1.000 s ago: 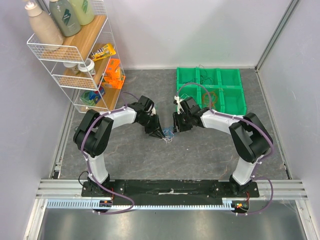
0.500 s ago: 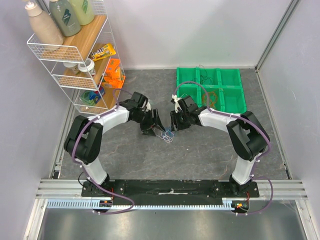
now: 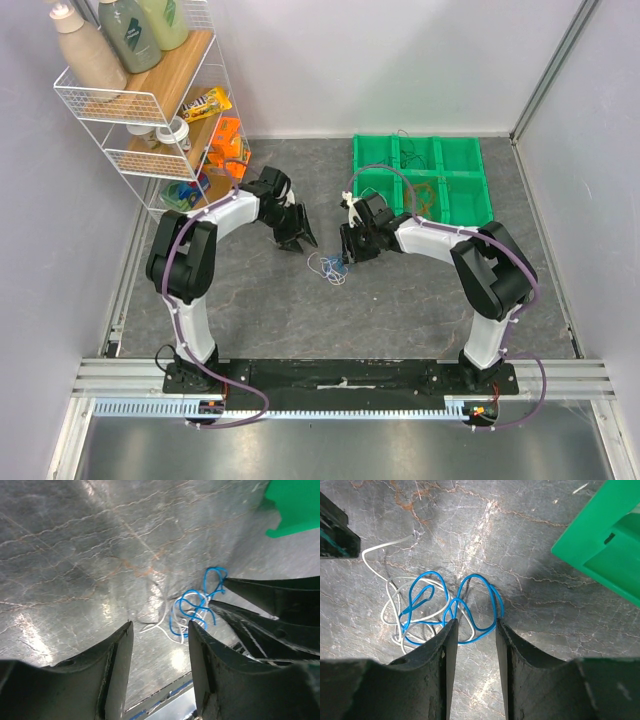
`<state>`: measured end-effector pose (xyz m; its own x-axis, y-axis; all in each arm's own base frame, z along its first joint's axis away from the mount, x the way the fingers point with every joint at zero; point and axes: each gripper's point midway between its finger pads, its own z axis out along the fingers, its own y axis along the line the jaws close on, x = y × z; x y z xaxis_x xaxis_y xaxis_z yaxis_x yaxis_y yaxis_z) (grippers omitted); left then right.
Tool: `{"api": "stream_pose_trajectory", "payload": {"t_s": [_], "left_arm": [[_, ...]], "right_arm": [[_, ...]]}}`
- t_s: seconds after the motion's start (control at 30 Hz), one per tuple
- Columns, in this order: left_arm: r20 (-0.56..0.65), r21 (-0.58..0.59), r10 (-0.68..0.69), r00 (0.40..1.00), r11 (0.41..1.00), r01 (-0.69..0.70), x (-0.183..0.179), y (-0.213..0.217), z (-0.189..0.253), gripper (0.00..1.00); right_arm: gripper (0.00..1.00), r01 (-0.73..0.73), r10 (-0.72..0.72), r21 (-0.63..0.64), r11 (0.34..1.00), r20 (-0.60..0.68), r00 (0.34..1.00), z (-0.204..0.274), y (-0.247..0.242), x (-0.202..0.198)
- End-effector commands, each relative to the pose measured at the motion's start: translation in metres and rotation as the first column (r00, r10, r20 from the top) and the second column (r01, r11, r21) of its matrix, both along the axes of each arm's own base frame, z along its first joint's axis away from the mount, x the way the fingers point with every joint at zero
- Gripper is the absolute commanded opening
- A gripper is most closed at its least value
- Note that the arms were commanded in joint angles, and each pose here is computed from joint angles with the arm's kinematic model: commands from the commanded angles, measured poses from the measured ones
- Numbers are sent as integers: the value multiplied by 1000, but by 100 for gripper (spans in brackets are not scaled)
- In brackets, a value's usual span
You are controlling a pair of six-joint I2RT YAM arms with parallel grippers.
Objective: Untangle the cables
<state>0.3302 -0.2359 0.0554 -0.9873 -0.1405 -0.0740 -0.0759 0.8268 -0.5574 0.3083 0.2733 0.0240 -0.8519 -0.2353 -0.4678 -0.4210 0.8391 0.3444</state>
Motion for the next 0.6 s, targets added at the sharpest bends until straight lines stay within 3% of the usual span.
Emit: {"api": "stream_pose_trajectory", "payload": {"t_s": [0.0, 0.2, 0.37, 0.57], "left_arm": [[-28, 49, -84, 996, 995, 85, -14, 4, -15, 54], [-37, 28, -136, 990, 990, 137, -33, -14, -23, 54], [-74, 80, -126, 989, 988, 132, -39, -10, -37, 31], [-15, 113, -122, 992, 986, 123, -41, 0, -25, 19]], "right_arm": [[43, -13, 12, 25, 1000, 44, 999, 14, 10, 12], [40, -17, 16, 31, 999, 45, 999, 16, 14, 13], [37, -14, 12, 45, 999, 31, 999, 16, 19, 12], [28, 20, -21, 17, 1000, 43, 999, 14, 13, 14]]}}
